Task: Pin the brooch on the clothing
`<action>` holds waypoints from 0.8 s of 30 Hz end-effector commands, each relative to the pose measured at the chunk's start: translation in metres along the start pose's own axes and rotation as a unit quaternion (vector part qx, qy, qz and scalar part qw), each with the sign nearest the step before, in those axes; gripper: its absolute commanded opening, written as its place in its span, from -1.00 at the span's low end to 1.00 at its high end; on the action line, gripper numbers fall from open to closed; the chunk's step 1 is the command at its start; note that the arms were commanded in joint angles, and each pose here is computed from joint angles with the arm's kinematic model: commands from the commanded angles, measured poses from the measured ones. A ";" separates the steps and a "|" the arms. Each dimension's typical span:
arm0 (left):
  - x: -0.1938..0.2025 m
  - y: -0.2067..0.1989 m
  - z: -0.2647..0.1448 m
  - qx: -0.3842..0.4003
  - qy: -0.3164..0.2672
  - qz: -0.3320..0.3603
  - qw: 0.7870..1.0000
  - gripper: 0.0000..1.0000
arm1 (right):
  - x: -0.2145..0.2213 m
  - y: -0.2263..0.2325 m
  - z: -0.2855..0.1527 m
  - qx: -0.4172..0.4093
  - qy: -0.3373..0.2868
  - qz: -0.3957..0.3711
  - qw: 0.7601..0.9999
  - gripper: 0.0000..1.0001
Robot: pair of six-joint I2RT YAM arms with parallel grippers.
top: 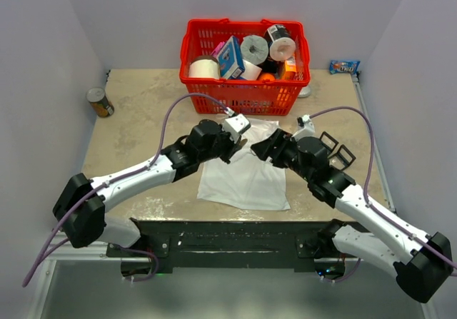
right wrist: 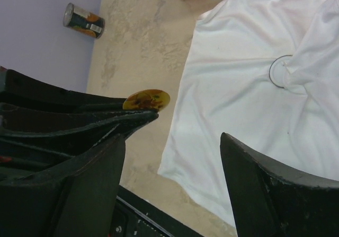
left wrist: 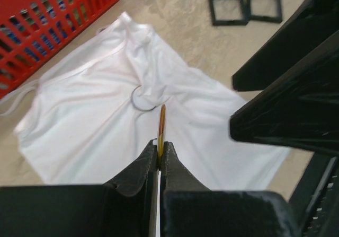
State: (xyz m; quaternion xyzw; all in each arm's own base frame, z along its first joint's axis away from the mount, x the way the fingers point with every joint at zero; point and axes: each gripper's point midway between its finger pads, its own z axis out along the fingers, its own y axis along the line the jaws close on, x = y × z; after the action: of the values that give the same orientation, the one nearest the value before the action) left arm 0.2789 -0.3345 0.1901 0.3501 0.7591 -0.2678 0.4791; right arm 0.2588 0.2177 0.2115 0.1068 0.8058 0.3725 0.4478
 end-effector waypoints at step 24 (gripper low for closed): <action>0.038 0.018 -0.011 -0.188 0.027 0.182 0.965 -1.00 | 0.030 0.031 0.054 -0.067 0.055 0.178 0.980 0.12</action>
State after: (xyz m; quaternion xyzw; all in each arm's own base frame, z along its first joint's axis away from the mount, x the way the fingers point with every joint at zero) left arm 0.2703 -0.3006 0.1482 0.4190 0.7343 -0.0190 0.5337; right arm 0.2797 0.2707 0.1834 0.1944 0.7925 0.4664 0.3416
